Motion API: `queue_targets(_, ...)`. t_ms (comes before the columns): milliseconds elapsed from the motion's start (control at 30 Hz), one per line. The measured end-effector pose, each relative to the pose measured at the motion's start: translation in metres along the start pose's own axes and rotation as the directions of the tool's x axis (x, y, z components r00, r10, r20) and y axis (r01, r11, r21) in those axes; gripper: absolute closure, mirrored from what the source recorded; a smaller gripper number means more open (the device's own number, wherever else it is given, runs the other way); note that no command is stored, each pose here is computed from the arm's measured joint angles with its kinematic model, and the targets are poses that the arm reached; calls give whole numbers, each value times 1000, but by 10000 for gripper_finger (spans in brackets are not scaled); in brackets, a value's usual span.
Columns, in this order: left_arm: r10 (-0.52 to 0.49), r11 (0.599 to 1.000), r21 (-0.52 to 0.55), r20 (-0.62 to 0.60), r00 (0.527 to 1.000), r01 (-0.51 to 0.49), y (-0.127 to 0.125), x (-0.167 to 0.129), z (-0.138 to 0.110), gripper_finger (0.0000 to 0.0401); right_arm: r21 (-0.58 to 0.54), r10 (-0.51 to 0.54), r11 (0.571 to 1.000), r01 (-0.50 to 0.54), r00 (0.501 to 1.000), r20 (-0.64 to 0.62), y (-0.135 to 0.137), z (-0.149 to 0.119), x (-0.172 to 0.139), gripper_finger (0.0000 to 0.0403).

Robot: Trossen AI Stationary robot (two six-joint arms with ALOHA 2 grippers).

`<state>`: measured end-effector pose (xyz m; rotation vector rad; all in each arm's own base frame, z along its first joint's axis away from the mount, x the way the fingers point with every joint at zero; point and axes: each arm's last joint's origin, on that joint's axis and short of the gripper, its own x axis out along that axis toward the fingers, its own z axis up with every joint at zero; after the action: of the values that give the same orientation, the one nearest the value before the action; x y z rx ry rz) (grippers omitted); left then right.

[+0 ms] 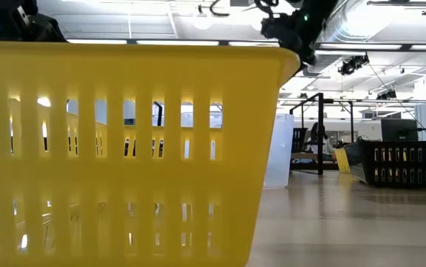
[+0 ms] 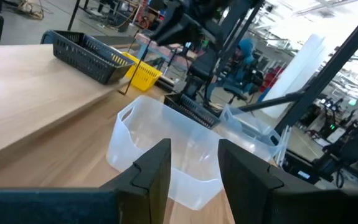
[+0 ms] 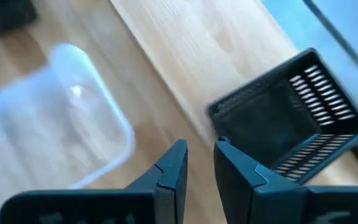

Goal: Stack baskets on shelf by color
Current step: Put the bottom left transparent bin on the shelf

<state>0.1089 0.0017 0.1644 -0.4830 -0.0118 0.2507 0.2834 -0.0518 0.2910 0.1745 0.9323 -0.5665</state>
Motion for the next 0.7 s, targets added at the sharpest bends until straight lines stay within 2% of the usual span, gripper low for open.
queue_targets(167,19,1000,-11,16,1000,-19,0,0,1,276,93,45,994,-49,998,39,22,0,-14,336)
queue_targets(367,27,996,-80,12,1000,-26,1,0,0,276,170,106,979,-115,993,59,46,-5,-29,336)
queue_targets(533,64,976,-207,-41,997,-71,4,0,-5,269,205,99,972,-115,991,86,63,-14,-38,336)
queue_targets(700,6,926,-377,-80,997,-36,3,0,-7,234,227,85,968,-106,991,101,75,-23,-45,336)
